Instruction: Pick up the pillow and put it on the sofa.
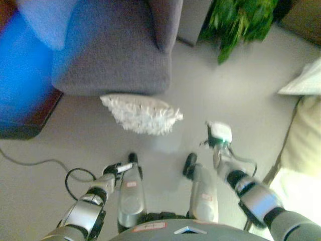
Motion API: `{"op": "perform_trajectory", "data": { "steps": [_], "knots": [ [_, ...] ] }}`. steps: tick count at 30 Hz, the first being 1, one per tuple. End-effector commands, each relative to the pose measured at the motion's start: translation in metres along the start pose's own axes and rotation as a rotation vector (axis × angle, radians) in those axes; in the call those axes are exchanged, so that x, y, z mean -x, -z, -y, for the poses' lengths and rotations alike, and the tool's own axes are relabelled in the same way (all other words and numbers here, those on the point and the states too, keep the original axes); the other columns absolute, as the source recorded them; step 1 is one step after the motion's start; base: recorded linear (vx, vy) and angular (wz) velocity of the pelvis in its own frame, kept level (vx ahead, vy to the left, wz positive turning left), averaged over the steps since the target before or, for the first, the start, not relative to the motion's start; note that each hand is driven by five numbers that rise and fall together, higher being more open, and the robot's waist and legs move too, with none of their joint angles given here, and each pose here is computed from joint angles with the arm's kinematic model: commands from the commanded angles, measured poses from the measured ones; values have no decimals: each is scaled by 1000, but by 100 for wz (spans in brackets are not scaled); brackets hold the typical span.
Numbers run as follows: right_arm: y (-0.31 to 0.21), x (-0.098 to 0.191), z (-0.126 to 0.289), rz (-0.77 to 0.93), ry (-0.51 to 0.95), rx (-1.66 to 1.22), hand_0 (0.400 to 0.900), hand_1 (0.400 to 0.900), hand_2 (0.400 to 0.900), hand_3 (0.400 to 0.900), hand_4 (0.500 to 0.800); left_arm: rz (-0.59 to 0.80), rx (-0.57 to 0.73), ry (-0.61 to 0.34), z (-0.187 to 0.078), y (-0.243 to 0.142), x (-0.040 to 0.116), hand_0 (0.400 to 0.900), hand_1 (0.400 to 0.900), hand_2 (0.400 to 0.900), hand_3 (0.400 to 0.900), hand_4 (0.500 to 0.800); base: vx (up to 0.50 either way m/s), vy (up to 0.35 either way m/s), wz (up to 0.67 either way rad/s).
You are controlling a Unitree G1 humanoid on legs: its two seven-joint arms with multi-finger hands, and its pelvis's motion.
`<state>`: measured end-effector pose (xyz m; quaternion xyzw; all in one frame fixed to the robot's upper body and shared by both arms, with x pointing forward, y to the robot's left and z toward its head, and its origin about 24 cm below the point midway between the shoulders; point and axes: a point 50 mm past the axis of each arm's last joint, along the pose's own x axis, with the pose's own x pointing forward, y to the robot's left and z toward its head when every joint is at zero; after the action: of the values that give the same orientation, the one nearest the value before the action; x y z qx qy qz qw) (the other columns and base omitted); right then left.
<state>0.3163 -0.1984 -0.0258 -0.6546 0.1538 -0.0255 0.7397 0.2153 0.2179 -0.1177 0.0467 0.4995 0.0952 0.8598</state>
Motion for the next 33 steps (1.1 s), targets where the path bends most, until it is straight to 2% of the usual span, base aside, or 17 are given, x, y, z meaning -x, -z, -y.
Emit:
{"op": "perform_trajectory", "data": {
  "steps": [1,6,14,33],
  "knots": [
    [-5,-20,44,-8,144,-22,900,900,900,900,800,-181,-48,-19,-9,47,1,900,900,900,900,800,39,32,31],
    [-22,-35,80,-9,197,-95,900,900,900,900,800,-193,-27,-2,-2,45,1,900,900,900,900,800,23,27,16],
    [-52,-46,127,67,196,-133,900,900,900,900,800,-197,30,16,5,36,1,900,900,900,900,800,33,73,-1],
    [-102,-47,205,202,246,-156,900,900,900,900,800,-256,187,49,20,32,3,900,900,900,900,800,4,79,-1]
  ]
}}
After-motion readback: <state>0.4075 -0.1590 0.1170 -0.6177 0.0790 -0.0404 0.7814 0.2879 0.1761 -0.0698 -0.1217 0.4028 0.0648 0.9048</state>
